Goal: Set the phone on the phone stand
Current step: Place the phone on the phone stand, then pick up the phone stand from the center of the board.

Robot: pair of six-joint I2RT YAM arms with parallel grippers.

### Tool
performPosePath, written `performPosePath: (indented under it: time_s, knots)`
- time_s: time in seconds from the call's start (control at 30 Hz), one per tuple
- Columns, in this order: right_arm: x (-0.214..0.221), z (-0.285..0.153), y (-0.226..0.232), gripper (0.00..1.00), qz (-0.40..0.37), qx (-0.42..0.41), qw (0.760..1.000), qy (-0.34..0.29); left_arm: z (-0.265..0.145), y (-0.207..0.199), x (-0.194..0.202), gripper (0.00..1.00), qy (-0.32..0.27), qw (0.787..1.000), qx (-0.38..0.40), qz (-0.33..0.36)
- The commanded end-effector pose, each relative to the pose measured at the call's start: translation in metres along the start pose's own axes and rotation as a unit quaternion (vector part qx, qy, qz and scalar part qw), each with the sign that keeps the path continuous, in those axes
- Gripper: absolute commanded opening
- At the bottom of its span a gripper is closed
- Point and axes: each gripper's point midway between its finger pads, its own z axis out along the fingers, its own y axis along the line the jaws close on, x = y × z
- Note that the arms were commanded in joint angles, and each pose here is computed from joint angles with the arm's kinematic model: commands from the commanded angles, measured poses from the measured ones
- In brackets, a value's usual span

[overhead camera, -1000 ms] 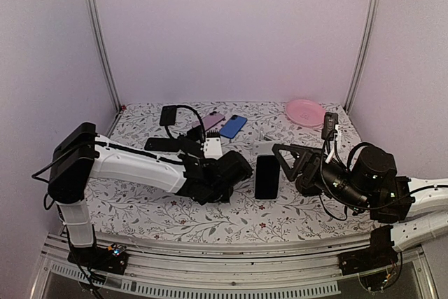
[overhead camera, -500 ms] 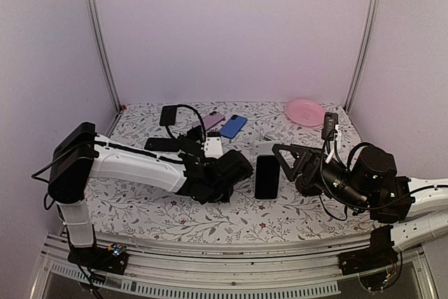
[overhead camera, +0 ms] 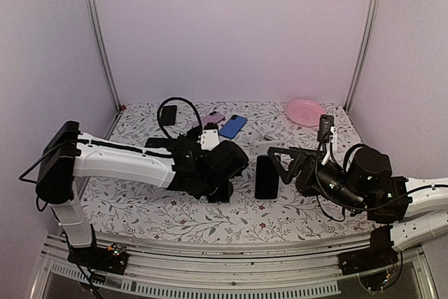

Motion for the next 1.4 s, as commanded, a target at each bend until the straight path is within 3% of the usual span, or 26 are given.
performPosePath:
  time_s: [0.0, 0.47, 0.77, 1.07, 1.37]
  knots:
    - [-0.005, 0.001, 0.003, 0.99, -0.001, 0.003, 1.000, -0.004, -0.018, -0.002, -0.012, 0.97, 0.003, 1.000, 0.027, -0.003]
    - [-0.004, -0.002, -0.003, 0.99, 0.001, 0.014, 1.000, -0.005, -0.057, -0.004, -0.039, 0.97, 0.022, 0.992, 0.119, -0.020]
    - [0.001, -0.005, -0.011, 0.99, 0.007, 0.023, 1.000, -0.001, -0.067, 0.021, -0.050, 0.97, 0.055, 0.985, 0.154, -0.051]
    - [0.004, -0.010, -0.020, 0.99, 0.005, 0.040, 0.999, 0.009, -0.045, 0.062, -0.049, 0.97, 0.092, 0.980, 0.153, -0.086]
    - [0.004, -0.014, -0.030, 0.99, 0.004, 0.064, 0.998, 0.010, 0.009, 0.104, -0.064, 0.97, 0.093, 0.987, 0.079, -0.101]
